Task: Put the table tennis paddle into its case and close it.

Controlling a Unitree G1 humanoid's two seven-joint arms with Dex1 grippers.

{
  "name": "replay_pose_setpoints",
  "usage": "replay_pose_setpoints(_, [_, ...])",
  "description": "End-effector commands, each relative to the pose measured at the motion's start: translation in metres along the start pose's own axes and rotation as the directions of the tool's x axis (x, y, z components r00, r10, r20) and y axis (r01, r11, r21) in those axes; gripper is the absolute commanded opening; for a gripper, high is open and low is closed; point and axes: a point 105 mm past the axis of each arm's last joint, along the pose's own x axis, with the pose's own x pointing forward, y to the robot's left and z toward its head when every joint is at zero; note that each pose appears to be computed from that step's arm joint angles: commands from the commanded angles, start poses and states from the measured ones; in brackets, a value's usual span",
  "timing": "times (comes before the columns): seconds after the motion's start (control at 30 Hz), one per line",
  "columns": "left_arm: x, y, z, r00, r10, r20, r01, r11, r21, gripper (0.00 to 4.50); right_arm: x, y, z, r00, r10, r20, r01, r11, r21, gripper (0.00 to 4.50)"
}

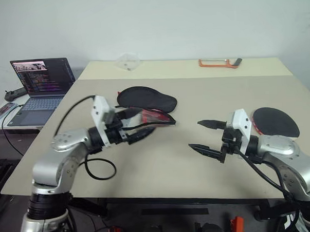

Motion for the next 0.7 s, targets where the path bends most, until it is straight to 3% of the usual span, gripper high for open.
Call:
replay_pose_setpoints(0.03, [-0.025,0.041,0.009,0.993,0.121,-0.011,-0.120,0.987,0.104,4.50,0.014,-0.017,-0.013,0.991,-0.120,-0.063,0.109,0.983,-0.151,4.47])
replay_pose_setpoints(0.17, [-0.038,0.059,0.006,0.988,0.150,-0.024,-0.146,0.982,0.122,4.50,0.038,-0.028,-0.028,0.973,-0.209,-0.096,0.174,0.943,-0.283,4.47])
replay_pose_setpoints(0.33, [-0.044,0.073,0.007,0.986,0.169,-0.010,-0.167,0.979,0.115,4.50,0.062,-0.038,-0.029,0.964,-0.252,-0.081,0.225,0.941,-0.253,4.47])
replay_pose_setpoints(0.43, [-0.046,0.077,0.007,0.985,0.174,-0.007,-0.172,0.978,0.117,4.50,0.066,-0.050,-0.023,0.958,-0.281,-0.058,0.248,0.912,-0.326,4.47])
replay_pose_setpoints(0.7, [-0.047,0.080,0.004,0.986,0.169,-0.009,-0.167,0.979,0.117,4.50,0.089,-0.047,-0.023,0.968,-0.251,-0.001,0.231,0.891,-0.391,4.47])
